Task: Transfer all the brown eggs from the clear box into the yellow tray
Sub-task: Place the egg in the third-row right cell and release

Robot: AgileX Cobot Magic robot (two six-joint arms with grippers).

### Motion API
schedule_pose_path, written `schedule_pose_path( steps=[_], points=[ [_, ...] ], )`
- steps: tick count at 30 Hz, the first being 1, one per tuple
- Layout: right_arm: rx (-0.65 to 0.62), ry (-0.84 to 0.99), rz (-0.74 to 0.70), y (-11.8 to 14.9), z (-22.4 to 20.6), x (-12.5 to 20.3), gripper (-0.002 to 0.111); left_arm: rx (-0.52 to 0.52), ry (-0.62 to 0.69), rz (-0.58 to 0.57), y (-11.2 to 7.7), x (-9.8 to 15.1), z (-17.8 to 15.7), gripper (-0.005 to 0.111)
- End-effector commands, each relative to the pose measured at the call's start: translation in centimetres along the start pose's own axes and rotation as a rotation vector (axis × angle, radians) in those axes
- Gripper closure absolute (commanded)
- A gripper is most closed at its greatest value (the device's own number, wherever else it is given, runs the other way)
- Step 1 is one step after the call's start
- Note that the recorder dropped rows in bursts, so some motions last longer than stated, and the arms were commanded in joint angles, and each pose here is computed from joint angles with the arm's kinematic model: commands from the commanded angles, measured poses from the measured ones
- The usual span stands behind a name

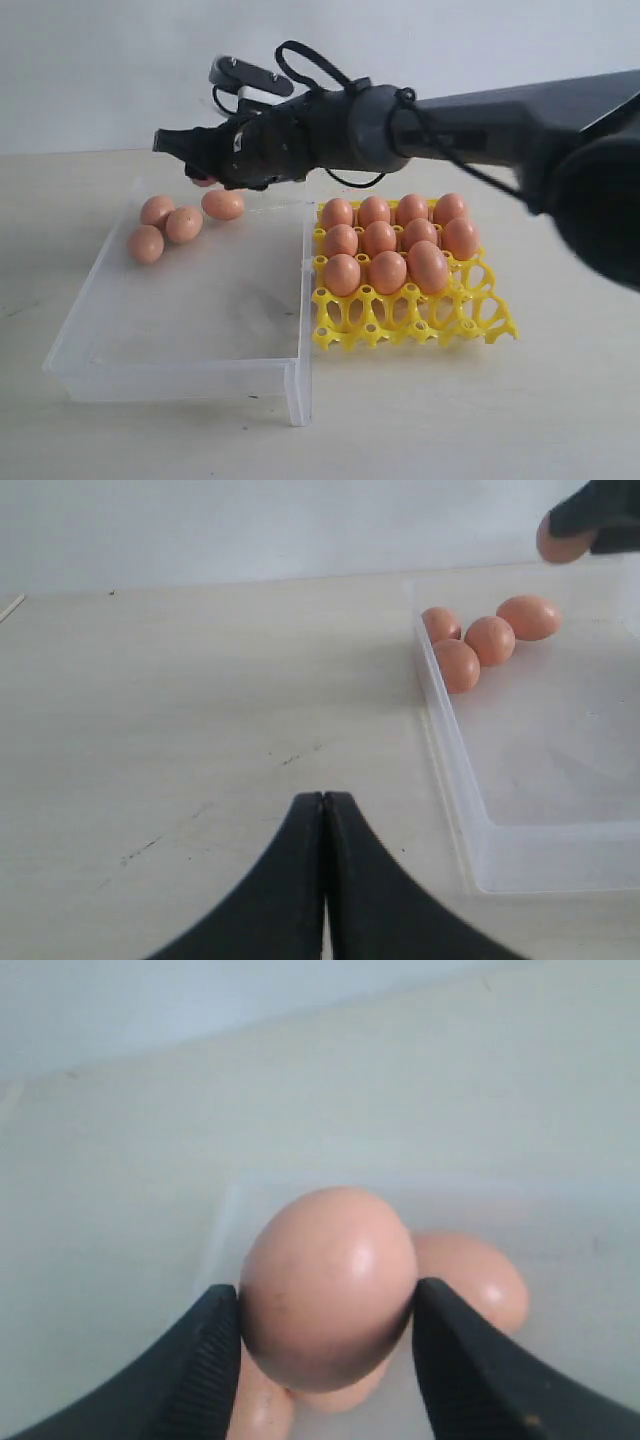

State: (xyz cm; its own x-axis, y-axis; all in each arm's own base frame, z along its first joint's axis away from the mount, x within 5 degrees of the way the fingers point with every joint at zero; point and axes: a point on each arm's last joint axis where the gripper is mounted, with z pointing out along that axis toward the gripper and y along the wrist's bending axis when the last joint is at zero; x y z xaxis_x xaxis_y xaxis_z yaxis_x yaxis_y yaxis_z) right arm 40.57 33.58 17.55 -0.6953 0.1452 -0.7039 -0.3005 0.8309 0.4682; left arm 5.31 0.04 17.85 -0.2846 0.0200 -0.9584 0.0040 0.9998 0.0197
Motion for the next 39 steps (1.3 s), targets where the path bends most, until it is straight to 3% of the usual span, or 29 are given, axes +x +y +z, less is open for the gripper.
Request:
schedule_pose_path(
  steps=[1, 7, 18, 25, 30, 39],
  points=[
    [-0.102, -0.223, -0.251, -1.0, -6.1, -1.1, 0.108, 0.006, -0.015, 0.003, 0.0, -0.2, -0.1, 0.107],
    [-0.017, -0.297, -0.500, -5.5, -12.9, -0.1, 0.108, 0.006, -0.015, 0.003, 0.0, -0.2, -0.1, 0.107],
    [0.184, -0.246, -0.555, -13.8, -20.7, 3.5, 0.108, 0.006, -0.015, 0.003, 0.0, -0.2, -0.1, 0.107],
    [0.268, -0.149, -0.583, -17.2, -22.0, 6.3, 0.108, 0.006, -0.015, 0.003, 0.0, -0.2, -0.1, 0.107],
    [0.314, -0.129, -0.574, -18.8, -22.3, 6.6, 0.108, 0.006, -0.015, 0.003, 0.0, -0.2, -0.1, 0.107],
    [0.304, -0.050, -0.541, -20.2, -20.2, 8.6, 0.108, 0.006, -0.015, 0.003, 0.0, -0.2, -0.1, 0.107]
  ],
)
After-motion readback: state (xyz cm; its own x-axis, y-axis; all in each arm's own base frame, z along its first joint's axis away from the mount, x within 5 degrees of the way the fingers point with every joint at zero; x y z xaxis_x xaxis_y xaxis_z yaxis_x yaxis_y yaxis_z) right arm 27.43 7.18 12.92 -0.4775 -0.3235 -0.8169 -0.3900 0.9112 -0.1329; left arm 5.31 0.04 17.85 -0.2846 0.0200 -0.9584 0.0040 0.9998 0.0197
